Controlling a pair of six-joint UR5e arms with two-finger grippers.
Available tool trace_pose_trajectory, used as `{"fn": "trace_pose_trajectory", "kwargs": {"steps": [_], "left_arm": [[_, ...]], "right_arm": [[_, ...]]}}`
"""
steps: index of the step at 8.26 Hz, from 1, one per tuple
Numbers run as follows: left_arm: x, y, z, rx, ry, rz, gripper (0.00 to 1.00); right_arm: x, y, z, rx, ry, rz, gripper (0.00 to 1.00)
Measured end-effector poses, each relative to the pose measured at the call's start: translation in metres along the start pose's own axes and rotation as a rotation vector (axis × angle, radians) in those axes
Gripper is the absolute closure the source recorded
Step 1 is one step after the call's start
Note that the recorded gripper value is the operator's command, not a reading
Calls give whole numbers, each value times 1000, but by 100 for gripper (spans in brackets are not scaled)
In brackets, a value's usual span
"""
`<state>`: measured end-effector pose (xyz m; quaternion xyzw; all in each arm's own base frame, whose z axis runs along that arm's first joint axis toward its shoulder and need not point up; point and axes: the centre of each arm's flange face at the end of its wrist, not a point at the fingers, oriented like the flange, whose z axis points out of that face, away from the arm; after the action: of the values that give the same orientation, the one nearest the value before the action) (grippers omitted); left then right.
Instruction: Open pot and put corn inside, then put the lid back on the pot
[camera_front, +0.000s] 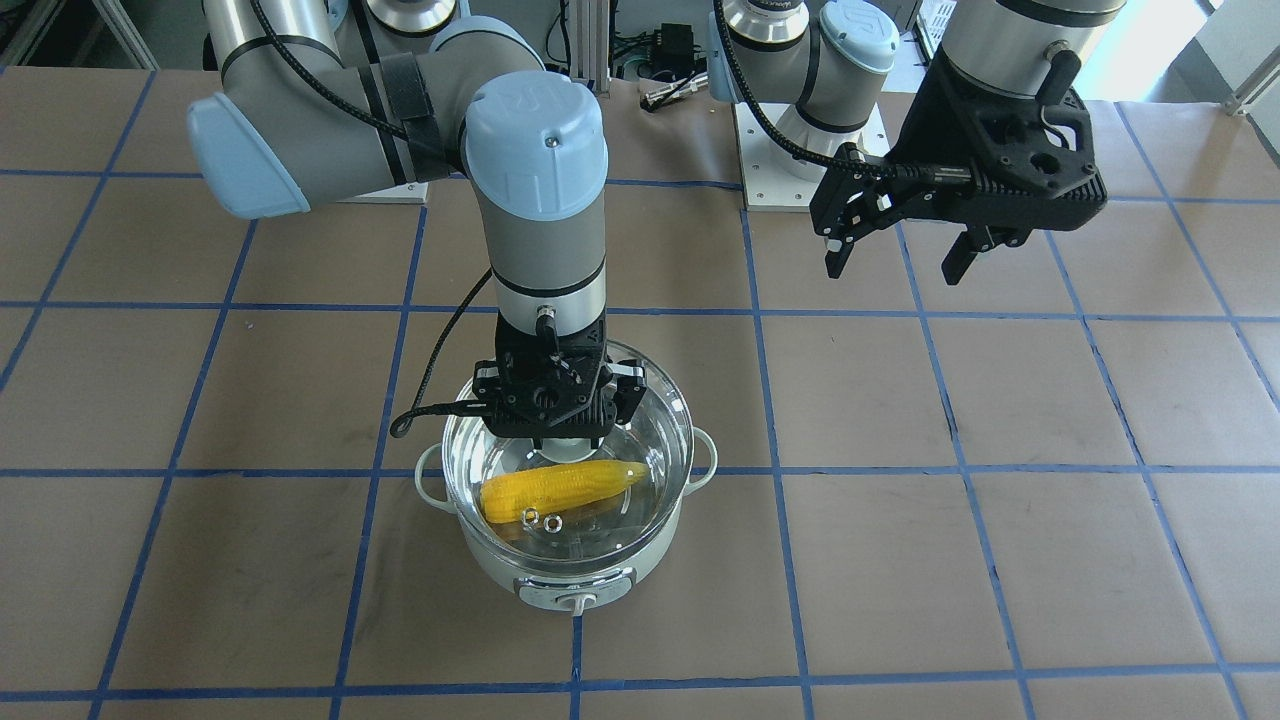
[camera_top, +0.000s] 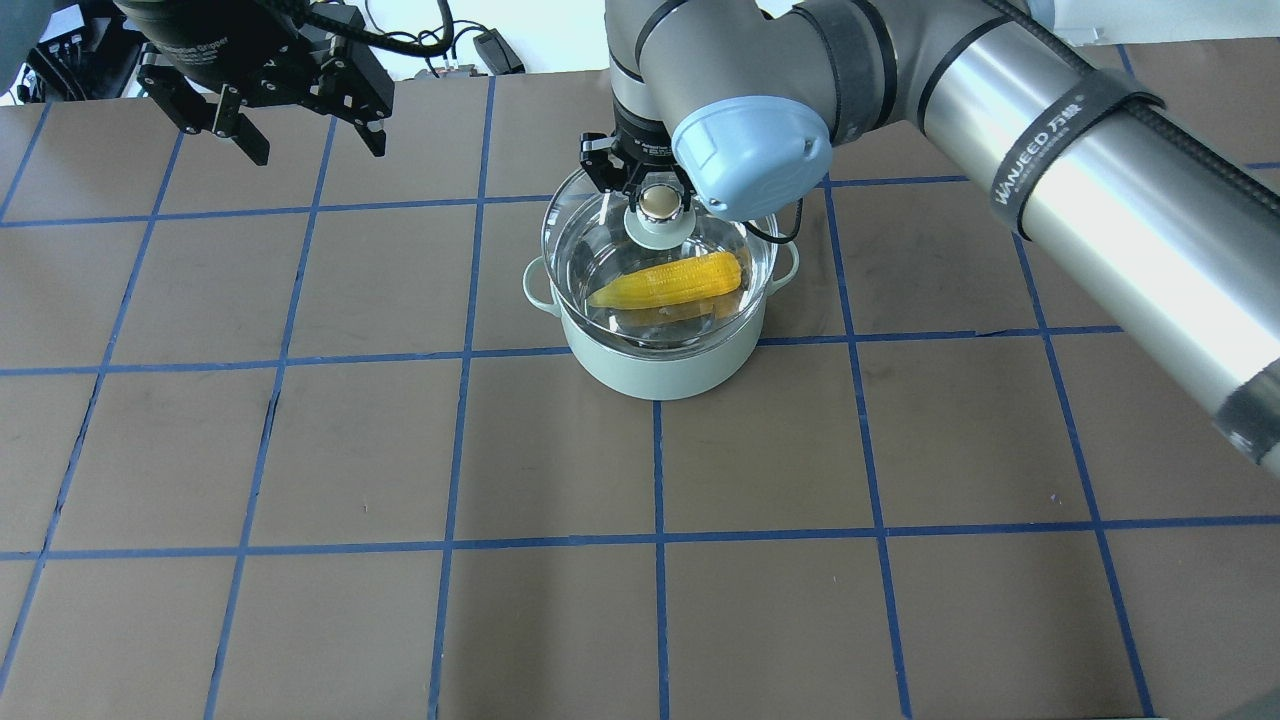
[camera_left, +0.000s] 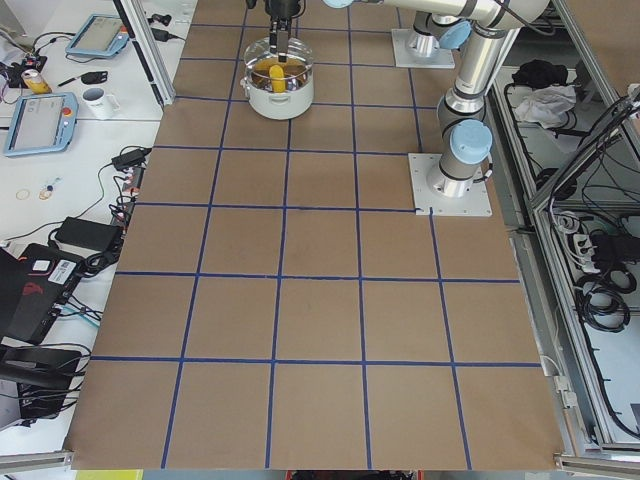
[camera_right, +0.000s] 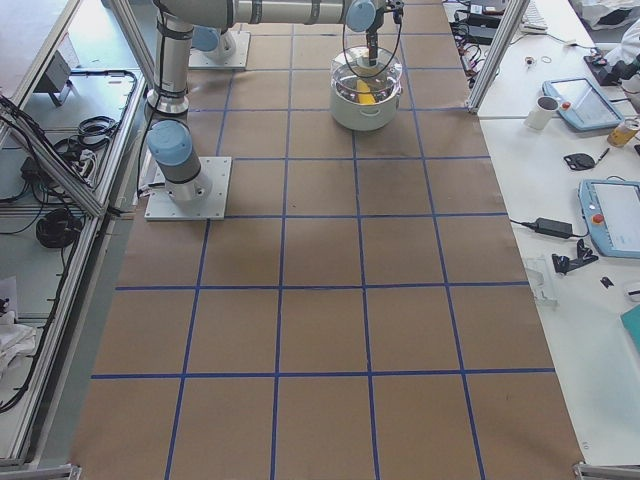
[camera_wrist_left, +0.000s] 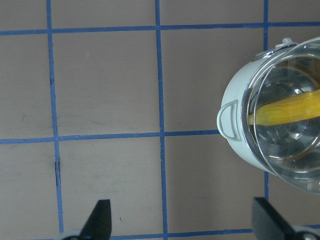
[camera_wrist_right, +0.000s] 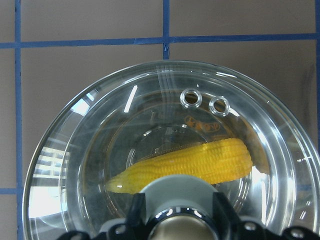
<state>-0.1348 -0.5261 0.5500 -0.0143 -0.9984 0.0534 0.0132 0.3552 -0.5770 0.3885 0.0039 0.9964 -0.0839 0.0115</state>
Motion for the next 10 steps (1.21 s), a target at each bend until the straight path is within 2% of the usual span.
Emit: {"fn": "trace_pose_trajectory", "kwargs": {"steps": [5, 10], "left_arm": [[-1, -4, 9, -15, -5, 17, 0], [-1, -3, 8, -11, -7, 17, 0]], "right_arm": [[-2, -4, 23, -19, 15, -9, 70], [-1, -2, 30, -28, 18, -7, 70]]}}
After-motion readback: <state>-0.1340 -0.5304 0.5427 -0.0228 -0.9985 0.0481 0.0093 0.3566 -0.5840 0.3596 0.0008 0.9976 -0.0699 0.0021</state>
